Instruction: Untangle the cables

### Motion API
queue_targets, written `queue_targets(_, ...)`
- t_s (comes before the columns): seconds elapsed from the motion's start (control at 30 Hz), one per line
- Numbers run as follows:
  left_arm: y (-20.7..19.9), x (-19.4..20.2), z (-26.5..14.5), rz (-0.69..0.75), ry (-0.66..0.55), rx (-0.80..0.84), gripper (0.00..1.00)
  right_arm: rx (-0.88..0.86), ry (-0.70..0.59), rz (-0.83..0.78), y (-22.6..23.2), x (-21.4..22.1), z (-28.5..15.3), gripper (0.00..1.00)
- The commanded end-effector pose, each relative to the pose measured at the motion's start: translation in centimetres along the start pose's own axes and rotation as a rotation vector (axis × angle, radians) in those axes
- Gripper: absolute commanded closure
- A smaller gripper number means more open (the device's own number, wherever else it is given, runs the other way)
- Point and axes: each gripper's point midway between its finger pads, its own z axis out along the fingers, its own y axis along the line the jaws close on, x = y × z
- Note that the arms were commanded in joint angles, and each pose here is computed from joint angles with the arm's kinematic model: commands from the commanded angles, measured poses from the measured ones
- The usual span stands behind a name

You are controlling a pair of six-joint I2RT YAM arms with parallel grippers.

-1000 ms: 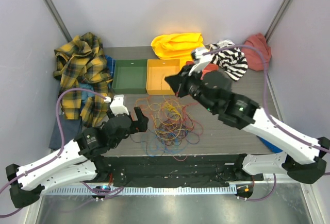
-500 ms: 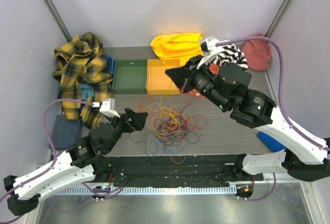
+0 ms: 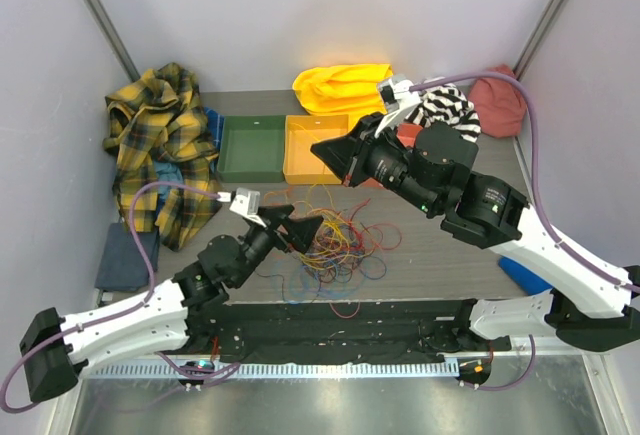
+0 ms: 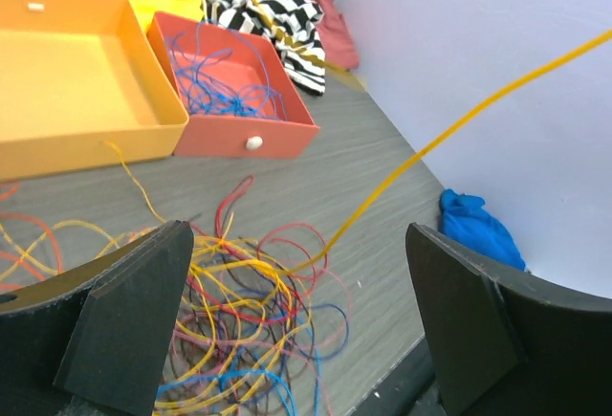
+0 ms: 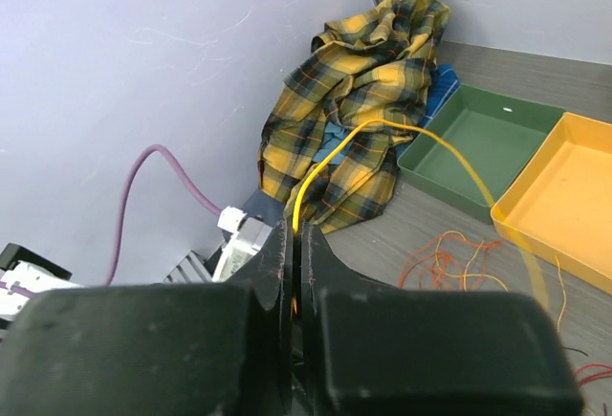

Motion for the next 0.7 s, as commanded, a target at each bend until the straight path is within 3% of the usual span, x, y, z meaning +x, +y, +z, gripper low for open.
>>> queue_targets(0.0,-2.5,-3.5,1.7,0.026,-0.129,0.070,0.13,-0.054,-0.039,0.047,1.2,-1.2,-0.8,0.99)
queue_targets(0.07,-2.6,-3.2,2.3,0.041,-0.117,0.063,0.35,-0.054,-0.038,0.053,1.1,-1.0,-0.9,0.99)
queue_targets(0.1,-2.8,-3.5,2.4,0.051,-0.112,0.060,0.67,-0.052,-0.037,0.054,1.0,-0.9,-1.1,0.99)
queue_targets(0.13,-2.6,-3.4,2.5,0.062,-0.104,0.047,0.87,-0.050,-0.038,0.058,0.9,-0.9,-1.3,0.99)
queue_targets(0.17,-2.4,-3.7,2.5,0.068,-0.103,0.033,1.00,-0.048,-0.039,0.059,0.7,-0.9,-1.5,0.98)
queue_targets(0.23,-1.5,-4.2,2.2,0.091,-0.092,-0.027,1.00,-0.040,-0.038,0.058,0.3,-0.6,-1.9,0.83)
queue_targets(0.27,-1.6,-5.5,1.7,0.082,-0.119,-0.036,1.00,-0.030,-0.038,0.055,0.1,-0.4,-2.1,0.58)
queue_targets(0.3,-0.7,-5.3,1.3,0.103,-0.090,-0.083,1.00,-0.008,-0.020,0.051,-0.6,0.5,-2.1,0.48)
queue_targets(0.37,-1.0,-8.8,0.7,0.101,-0.137,-0.134,1.00,0.029,-0.021,0.055,-1.7,1.0,-2.8,0.33)
queue_targets(0.53,-3.2,-15.1,-0.5,0.177,-0.110,-0.184,1.00,0.147,0.033,0.055,-5.8,6.2,-3.2,0.28)
queue_targets(0.57,-5.0,-18.5,-0.8,0.157,-0.155,-0.159,1.00,0.149,0.046,0.055,-6.0,7.0,-3.2,0.28)
queue_targets(0.63,-6.0,-19.7,-0.2,0.187,-0.137,-0.158,1.00,0.162,0.073,0.061,-6.8,9.0,-2.8,0.28)
queue_targets(0.67,-7.3,-22.3,-0.7,0.190,-0.165,-0.140,1.00,0.164,0.080,0.065,-7.0,9.6,-2.7,0.28)
